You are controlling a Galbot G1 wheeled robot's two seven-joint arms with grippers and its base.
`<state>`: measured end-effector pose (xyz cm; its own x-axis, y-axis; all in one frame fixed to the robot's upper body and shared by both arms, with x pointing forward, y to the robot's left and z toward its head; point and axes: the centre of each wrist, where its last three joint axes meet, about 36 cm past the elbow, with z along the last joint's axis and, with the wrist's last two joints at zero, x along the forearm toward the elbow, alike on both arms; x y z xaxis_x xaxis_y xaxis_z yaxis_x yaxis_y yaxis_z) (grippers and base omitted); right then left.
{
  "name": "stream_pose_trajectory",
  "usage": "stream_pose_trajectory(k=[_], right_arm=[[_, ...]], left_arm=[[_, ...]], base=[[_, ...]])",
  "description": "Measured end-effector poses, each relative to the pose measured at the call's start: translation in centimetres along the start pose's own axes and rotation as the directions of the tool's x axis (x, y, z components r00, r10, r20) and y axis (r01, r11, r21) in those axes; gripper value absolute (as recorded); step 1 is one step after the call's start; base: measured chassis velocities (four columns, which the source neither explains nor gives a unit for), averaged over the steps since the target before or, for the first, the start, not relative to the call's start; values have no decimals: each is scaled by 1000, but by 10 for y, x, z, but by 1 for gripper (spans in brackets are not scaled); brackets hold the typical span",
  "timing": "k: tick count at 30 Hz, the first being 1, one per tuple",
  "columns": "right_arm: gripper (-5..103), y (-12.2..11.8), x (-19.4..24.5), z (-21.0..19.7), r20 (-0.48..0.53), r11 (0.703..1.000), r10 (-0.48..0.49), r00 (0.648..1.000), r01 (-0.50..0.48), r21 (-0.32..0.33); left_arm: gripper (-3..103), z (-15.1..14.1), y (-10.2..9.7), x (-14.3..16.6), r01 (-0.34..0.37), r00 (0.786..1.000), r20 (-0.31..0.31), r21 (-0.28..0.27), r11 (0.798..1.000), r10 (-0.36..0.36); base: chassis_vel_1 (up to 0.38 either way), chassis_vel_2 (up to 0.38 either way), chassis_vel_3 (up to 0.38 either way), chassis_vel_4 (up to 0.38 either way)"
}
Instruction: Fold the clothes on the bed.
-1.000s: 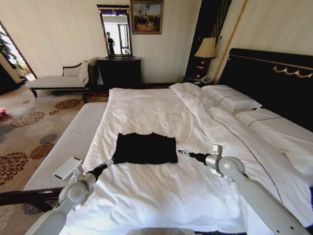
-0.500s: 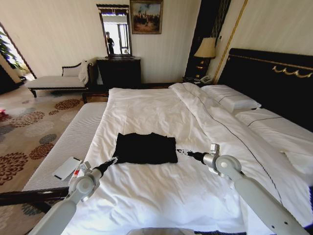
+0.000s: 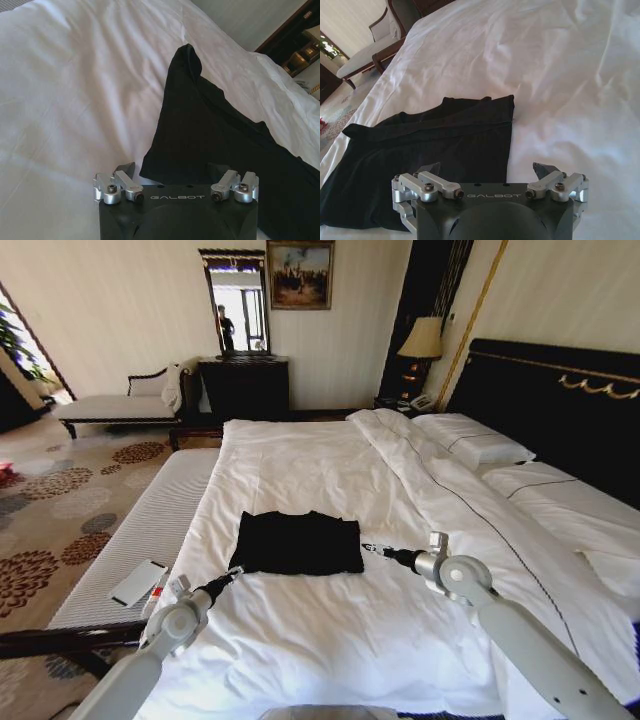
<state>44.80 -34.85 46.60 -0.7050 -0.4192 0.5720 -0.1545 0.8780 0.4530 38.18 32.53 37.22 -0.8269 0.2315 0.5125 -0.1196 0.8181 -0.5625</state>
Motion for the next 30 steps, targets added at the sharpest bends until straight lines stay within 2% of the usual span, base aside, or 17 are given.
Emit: stream_pose_trajectory(k=[1, 3, 7, 9, 11, 14, 17, 18, 22, 27, 30], right_arm=[[100, 0, 0, 0, 1, 1000, 0, 1000, 0, 1], [100, 0, 0, -1, 3, 1000, 0, 1000, 0, 2], [100, 1, 1, -2, 5, 1000, -1, 1000, 0, 4], [100, 2, 1, -2, 5, 1000, 0, 1000, 0, 5], [100, 2, 1, -2, 5, 1000, 0, 1000, -1, 5], [100, 3, 1, -2, 4, 1000, 1, 1000, -1, 6], [100, 3, 1, -1, 3, 1000, 5, 1000, -5, 6], [100, 3, 1, -1, 3, 1000, 5, 1000, -5, 6], [100, 3, 0, 2, -2, 1000, 4, 1000, -4, 1], [100, 4, 0, 8, -13, 1000, -3, 1000, 3, -9], [100, 6, -2, 14, -56, 1000, -17, 998, 16, -20]], left_arm=[[77, 1, 1, -1, 1, 1000, -1, -2, 1000, -1], [77, 1, 1, -1, 0, 1000, -2, -4, 1000, 0], [55, 1, 3, -2, -2, 1000, -1, -8, 1000, 2], [55, 1, 3, -2, -1, 1000, -1, -7, 1000, 1], [45, 2, 4, -2, 1, 1000, -1, -5, 1000, -1], [39, 4, 6, -2, 3, 1000, -4, -6, 1000, -3], [24, 8, 7, 0, 4, 1000, -12, -10, 1000, -4], [24, 8, 7, 0, 4, 1000, -12, -10, 1000, -4], [3, 6, 8, 1, 3, 1000, -9, -17, 1000, -3], [1, 2, 8, 0, 3, 1000, 0, -20, 1000, -3], [1, -2, 8, 2, 2, 1000, 9, -22, 1000, -2]], base=[[0, 0, 0, 0], [0, 0, 0, 0], [0, 0, 0, 0], [0, 0, 0, 0], [0, 0, 0, 0], [0, 0, 0, 0], [0, 0, 0, 0], [0, 0, 0, 0], [0, 0, 0, 0], [0, 0, 0, 0], [0, 0, 0, 0]])
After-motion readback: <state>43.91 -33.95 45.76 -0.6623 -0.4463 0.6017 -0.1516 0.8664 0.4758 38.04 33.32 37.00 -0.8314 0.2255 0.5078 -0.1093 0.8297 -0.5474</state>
